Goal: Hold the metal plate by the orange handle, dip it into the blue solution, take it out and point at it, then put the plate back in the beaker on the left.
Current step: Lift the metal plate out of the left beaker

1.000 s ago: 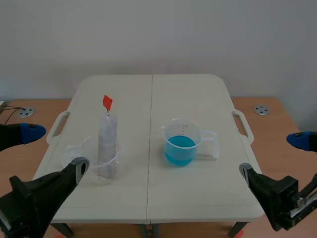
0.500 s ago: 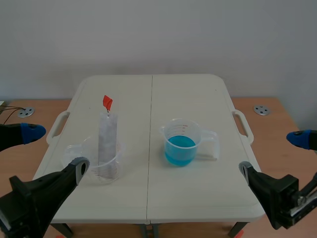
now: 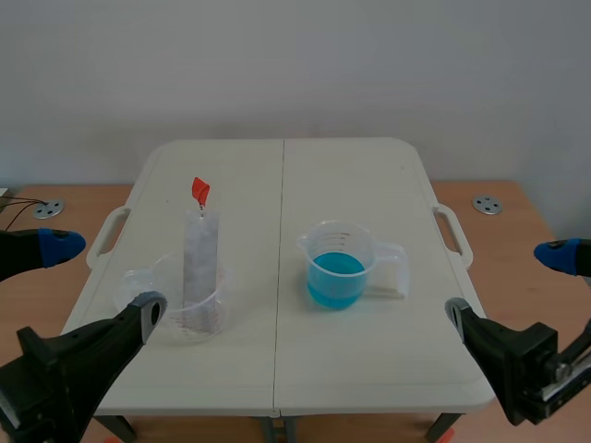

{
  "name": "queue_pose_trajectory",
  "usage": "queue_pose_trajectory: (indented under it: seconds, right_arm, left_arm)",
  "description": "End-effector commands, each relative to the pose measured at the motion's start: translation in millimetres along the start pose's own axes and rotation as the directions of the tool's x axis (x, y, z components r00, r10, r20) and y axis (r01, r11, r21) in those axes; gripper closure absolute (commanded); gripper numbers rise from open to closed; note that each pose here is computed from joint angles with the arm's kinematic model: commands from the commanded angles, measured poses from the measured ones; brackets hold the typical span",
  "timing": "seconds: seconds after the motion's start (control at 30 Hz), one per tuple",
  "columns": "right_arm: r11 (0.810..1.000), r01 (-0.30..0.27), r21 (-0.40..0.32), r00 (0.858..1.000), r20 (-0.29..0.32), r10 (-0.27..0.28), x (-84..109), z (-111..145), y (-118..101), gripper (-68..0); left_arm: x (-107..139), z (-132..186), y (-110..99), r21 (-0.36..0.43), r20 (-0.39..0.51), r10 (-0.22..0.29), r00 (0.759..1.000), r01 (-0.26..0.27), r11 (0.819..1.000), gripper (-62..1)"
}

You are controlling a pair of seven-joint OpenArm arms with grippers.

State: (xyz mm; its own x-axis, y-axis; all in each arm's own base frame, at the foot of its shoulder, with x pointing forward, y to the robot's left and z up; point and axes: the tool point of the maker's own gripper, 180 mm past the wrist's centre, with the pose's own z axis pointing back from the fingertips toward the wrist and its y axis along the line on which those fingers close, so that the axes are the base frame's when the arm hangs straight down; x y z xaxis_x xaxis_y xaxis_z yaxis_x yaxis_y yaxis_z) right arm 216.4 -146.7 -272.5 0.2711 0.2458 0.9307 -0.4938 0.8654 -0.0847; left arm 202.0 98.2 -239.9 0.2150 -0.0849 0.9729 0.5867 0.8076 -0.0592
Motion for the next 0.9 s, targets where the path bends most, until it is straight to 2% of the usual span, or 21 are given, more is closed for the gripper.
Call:
queue_pose_trajectory:
  seconds: [0.0, 0.17, 0.43, 0.57, 0.87]
  right_arm:
    - [1.000, -0.021, 0.003, 0.998, 0.052, 0.021, 17.6, 0, -2, -66.3]
    - [1.000, -0.026, 0.006, 0.998, 0.055, 0.026, 18.9, 0, -2, -66.3]
    - [0.999, -0.047, 0.018, 0.995, 0.094, 0.045, 30.4, 0, 0, -66.3]
    - [0.991, -0.130, 0.034, 0.986, 0.110, 0.125, 37.3, -9, 4, -66.3]
    - [0.987, -0.148, 0.070, 0.973, 0.190, 0.132, 60.4, -26, 16, -66.3]
  left_arm:
    - [14, 0, 0, -0.004, 0.045, -0.015, 0.999, 0.016, 1.000, -62.3]
    - [15, 0, 0, -0.008, 0.043, -0.022, 0.999, 0.022, 1.000, -62.3]
    - [16, 1, 0, -0.011, 0.042, -0.026, 0.999, 0.026, 1.000, -62.3]
    - [12, 1, 0, -0.009, 0.023, -0.029, 0.999, 0.030, 1.000, -62.3]
    - [2, 5, -4, -0.014, -0.018, -0.037, 0.999, 0.037, 0.999, -62.3]
